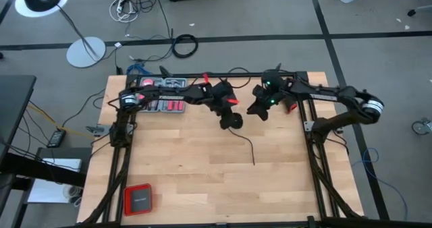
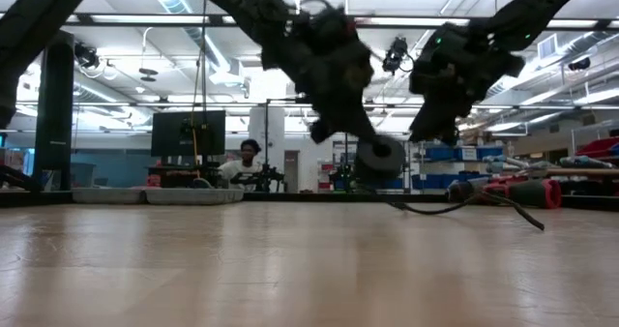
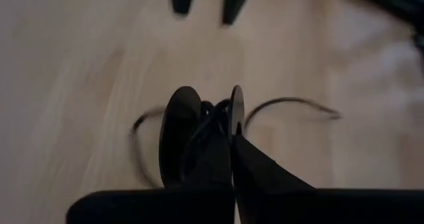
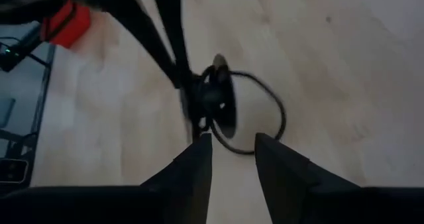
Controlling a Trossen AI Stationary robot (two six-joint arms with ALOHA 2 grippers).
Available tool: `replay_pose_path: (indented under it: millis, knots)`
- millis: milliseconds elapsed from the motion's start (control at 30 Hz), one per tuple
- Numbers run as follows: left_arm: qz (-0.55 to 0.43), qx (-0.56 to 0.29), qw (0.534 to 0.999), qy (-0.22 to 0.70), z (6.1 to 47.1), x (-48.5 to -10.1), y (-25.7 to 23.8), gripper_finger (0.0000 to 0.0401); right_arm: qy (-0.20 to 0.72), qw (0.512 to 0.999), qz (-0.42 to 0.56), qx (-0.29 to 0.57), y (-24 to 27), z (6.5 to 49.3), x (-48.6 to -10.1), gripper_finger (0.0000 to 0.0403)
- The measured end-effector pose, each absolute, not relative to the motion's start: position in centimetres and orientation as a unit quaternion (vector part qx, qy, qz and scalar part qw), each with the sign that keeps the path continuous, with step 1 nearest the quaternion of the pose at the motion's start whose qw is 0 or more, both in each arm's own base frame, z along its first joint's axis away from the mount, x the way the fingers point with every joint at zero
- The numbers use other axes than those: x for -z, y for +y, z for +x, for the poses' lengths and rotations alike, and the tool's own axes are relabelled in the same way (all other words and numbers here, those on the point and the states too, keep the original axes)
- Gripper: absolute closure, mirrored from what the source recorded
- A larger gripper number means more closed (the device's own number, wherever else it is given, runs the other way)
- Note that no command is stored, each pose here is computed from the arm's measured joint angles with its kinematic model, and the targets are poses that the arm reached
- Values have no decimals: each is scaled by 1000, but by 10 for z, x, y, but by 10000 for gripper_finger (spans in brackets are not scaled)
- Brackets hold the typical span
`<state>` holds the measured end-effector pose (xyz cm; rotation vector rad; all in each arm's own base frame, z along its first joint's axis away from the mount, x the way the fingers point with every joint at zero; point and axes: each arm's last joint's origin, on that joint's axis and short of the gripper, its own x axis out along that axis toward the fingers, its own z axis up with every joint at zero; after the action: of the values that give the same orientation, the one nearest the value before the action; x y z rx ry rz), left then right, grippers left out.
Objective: Coil cords
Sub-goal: Coil the black wire on the spool
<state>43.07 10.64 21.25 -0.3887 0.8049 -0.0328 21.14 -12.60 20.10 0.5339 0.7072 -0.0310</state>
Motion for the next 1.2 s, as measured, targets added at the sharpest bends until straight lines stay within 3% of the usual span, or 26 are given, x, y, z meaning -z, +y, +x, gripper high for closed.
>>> replay_pose_path:
  millis: [300,500,767,1200]
  knots:
    - [-124,26,936,329,416,-272,82,400,298,927,226,33,-102,182,-218,289]
    - [-103,2,946,309,410,-291,72,400,272,938,207,50,-90,180,-214,289]
    - [-83,-3,953,293,408,-312,44,400,240,947,212,-7,-75,186,-202,289]
    - [-8,-35,971,237,405,-344,-36,401,122,992,27,3,-30,189,-180,299]
